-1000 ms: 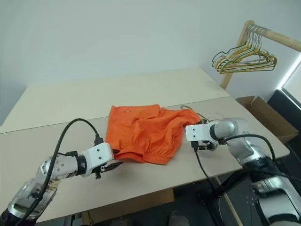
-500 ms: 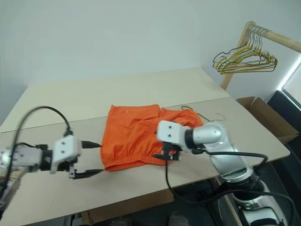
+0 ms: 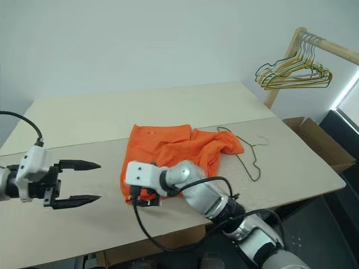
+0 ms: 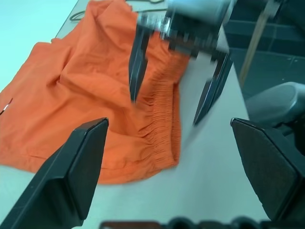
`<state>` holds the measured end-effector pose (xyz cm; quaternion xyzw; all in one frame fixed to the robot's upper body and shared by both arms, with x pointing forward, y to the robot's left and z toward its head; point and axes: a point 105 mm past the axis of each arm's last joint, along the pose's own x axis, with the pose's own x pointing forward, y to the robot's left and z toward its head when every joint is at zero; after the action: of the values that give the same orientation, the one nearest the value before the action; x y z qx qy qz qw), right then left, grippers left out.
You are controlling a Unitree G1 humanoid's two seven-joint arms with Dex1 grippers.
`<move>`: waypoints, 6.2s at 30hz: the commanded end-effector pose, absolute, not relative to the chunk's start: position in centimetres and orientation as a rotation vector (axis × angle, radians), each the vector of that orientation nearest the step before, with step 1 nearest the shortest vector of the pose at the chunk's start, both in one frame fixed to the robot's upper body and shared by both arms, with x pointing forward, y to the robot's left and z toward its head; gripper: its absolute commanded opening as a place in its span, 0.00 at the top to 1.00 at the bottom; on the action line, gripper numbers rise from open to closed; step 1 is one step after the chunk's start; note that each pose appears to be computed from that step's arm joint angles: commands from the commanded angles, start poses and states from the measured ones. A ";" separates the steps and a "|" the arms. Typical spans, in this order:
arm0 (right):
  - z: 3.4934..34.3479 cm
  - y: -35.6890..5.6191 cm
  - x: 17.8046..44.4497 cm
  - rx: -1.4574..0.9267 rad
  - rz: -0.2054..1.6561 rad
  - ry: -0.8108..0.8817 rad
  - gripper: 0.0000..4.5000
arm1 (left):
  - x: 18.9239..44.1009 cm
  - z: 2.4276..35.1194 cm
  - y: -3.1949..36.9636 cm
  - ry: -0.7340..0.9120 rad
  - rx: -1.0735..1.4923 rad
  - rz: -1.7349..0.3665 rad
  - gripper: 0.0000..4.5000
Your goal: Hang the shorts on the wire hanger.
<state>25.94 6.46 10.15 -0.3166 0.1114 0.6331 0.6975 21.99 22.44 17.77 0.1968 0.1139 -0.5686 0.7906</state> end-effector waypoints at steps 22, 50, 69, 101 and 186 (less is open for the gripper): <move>8.6 7.6 28.3 -0.902 1.286 0.079 0.99 | 19.8 16.2 22.4 0.331 0.559 -1.281 0.00; 14.3 -11.5 22.6 -1.008 1.617 -0.005 1.00 | 30.2 8.8 18.5 0.187 1.131 -1.310 0.00; 16.2 -12.0 22.4 -0.939 1.513 -0.004 1.00 | 36.9 6.6 16.2 0.050 1.351 -1.151 0.72; 14.0 -7.0 31.0 -1.215 1.273 -0.360 1.00 | 29.9 12.3 33.3 0.445 1.453 -0.630 0.99; 21.8 -11.1 38.4 -1.257 0.963 -0.204 0.99 | 37.3 21.3 20.5 0.043 1.016 -0.714 1.00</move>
<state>36.28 -10.18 20.56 -0.5430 -0.0871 0.4795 0.6838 35.09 19.05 19.61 0.4650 0.0260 -0.3967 0.7910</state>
